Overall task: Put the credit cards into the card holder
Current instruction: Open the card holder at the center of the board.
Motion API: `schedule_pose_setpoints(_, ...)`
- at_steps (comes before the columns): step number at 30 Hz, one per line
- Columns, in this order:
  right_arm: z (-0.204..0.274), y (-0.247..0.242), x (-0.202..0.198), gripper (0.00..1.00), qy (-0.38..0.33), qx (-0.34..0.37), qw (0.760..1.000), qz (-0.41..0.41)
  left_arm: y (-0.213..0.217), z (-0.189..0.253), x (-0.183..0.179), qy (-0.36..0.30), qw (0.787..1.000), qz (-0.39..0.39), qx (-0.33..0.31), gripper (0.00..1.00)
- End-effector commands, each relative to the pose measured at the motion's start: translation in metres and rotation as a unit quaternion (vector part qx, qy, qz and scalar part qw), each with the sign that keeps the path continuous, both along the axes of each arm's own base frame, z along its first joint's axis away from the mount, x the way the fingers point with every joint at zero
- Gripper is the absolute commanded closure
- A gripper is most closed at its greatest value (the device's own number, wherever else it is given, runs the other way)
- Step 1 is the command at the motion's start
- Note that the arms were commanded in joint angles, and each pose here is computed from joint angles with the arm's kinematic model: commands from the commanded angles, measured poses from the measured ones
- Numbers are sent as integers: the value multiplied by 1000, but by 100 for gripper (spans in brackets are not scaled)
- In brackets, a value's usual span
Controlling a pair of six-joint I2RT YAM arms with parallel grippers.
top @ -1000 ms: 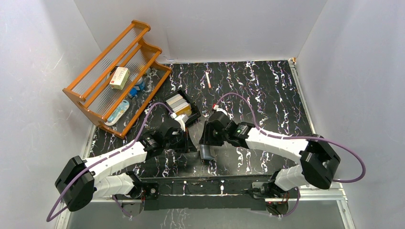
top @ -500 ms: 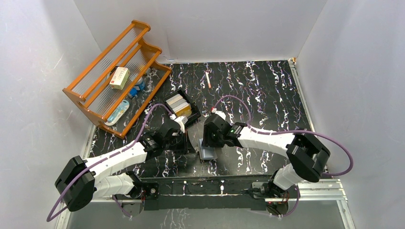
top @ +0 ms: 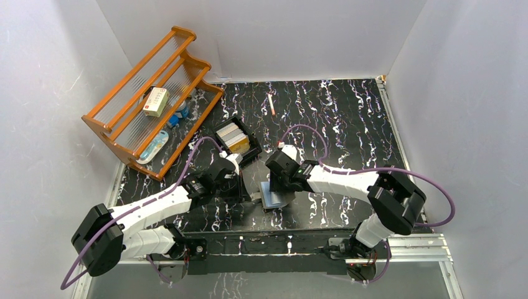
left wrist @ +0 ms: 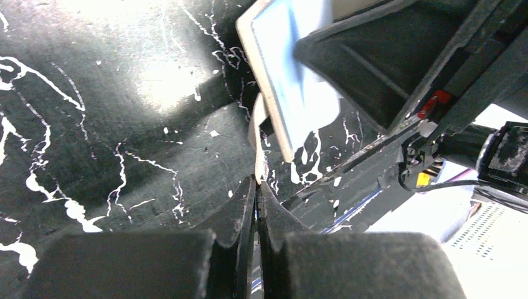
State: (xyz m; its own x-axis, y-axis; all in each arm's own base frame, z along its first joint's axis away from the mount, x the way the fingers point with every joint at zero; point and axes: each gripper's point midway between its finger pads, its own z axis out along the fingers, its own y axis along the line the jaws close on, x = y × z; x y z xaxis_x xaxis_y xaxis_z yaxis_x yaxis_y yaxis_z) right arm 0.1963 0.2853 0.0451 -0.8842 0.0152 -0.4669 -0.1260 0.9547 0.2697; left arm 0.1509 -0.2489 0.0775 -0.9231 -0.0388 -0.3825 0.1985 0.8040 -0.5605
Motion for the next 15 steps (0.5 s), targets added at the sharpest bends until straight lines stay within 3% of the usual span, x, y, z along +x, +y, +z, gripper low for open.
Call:
schedule_pose_setpoints(1, 12, -17, 12, 50, -36, -39, 998, -22, 18, -10, 1, 3, 999, 25, 44, 100)
schedule_pose_setpoints(6, 7, -33, 6, 52, -38, -57, 997, -28, 27, -22, 4, 16, 995, 35, 90, 100)
schedule_pose_setpoints(15, 2, -58, -2, 52, -37, -88, 995, -35, 25, -29, 6, 34, 993, 40, 106, 100)
